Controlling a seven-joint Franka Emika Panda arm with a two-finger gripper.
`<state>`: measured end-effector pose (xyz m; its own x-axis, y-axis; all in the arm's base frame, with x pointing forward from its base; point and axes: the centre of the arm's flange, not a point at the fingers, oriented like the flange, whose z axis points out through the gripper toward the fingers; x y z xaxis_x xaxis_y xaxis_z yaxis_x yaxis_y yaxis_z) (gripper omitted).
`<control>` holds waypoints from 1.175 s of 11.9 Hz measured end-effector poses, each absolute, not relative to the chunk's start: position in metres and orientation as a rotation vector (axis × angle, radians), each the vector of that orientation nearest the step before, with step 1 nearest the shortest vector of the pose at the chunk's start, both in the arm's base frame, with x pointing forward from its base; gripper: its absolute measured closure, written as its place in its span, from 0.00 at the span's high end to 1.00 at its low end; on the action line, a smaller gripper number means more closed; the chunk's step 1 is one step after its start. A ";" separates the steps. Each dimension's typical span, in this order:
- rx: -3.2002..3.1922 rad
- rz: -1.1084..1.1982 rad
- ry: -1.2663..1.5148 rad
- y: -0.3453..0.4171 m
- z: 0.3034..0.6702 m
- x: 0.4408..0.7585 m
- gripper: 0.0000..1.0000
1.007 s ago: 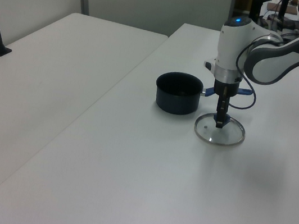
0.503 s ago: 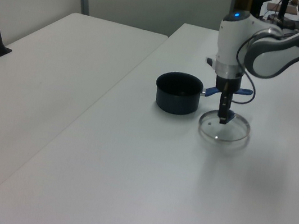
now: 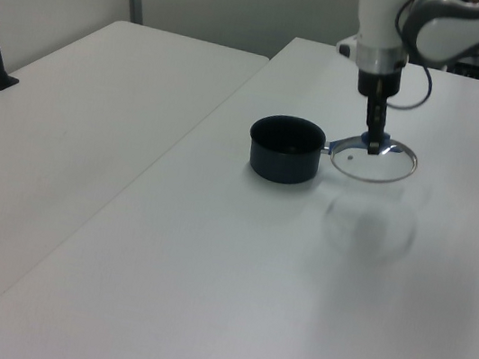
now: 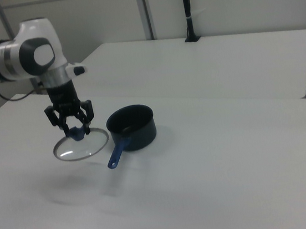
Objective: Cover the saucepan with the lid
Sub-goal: 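Carry the lid over the black saucepan and lower it onto the rim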
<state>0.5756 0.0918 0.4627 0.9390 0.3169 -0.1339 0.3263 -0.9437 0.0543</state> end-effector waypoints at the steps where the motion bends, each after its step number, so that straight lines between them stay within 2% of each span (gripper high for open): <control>1: 3.060 -0.173 0.470 0.081 0.482 0.581 0.66; 3: 3.116 -0.066 0.368 0.047 0.518 0.597 0.66; 5: 3.129 0.008 0.283 0.015 0.530 0.626 0.66; 10: 3.139 0.147 0.090 0.000 0.491 0.706 0.66; 14: 3.145 0.160 -0.002 0.031 0.451 0.732 0.66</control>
